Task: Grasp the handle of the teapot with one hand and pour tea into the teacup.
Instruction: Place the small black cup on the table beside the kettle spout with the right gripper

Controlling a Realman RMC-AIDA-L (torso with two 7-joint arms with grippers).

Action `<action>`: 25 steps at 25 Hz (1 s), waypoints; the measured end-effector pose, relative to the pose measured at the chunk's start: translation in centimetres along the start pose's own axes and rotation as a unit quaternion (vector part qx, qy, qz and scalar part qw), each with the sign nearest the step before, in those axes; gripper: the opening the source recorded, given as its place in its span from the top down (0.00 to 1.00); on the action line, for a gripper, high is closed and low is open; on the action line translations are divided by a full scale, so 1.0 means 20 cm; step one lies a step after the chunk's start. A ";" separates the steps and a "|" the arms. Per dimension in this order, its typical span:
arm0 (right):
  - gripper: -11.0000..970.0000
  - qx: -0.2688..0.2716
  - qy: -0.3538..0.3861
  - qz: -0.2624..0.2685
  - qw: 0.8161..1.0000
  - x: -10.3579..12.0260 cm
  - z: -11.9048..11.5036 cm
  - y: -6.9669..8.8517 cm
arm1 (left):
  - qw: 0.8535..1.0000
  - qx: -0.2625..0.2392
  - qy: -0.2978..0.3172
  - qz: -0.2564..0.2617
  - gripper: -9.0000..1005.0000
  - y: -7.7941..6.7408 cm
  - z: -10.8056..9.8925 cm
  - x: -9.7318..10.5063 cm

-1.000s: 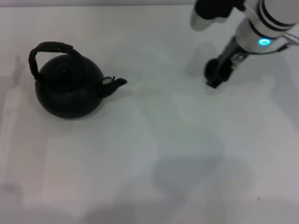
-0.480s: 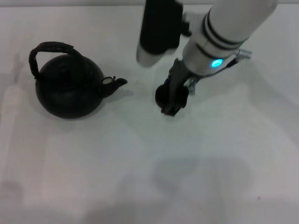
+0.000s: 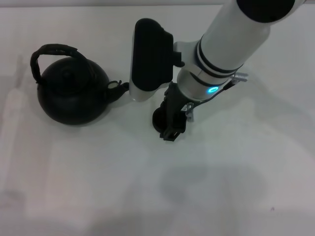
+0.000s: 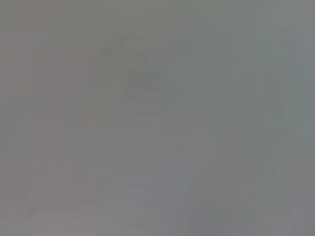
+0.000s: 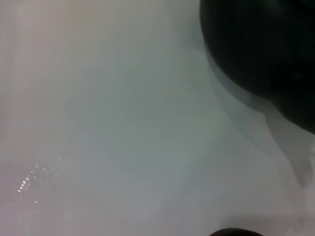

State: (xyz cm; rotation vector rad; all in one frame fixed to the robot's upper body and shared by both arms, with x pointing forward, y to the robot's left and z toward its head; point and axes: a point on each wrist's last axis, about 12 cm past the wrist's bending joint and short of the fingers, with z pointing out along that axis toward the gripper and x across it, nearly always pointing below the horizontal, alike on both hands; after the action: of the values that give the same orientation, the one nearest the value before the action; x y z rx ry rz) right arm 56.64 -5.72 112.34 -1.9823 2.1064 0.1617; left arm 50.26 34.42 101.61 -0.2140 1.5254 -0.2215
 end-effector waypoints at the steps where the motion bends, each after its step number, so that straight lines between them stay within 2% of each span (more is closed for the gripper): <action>1: 0.23 -0.001 -0.001 -0.002 1.000 -0.01 0.00 0.01 | 1.000 0.001 0.000 0.000 0.13 0.00 0.00 0.00; 8: 0.23 -0.006 0.008 -0.025 1.000 -0.02 0.04 0.05 | 1.000 0.003 0.001 0.002 0.13 0.00 0.01 0.00; 25: 0.23 -0.006 0.006 -0.023 1.000 -0.01 0.04 0.05 | 1.000 0.003 0.001 0.002 0.13 0.00 0.01 0.00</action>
State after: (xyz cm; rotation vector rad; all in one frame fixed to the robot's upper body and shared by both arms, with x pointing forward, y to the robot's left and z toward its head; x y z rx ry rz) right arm 55.74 -5.20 111.52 -2.0414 2.0687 0.1546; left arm 50.37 34.41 101.67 -0.2057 1.5260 -0.2232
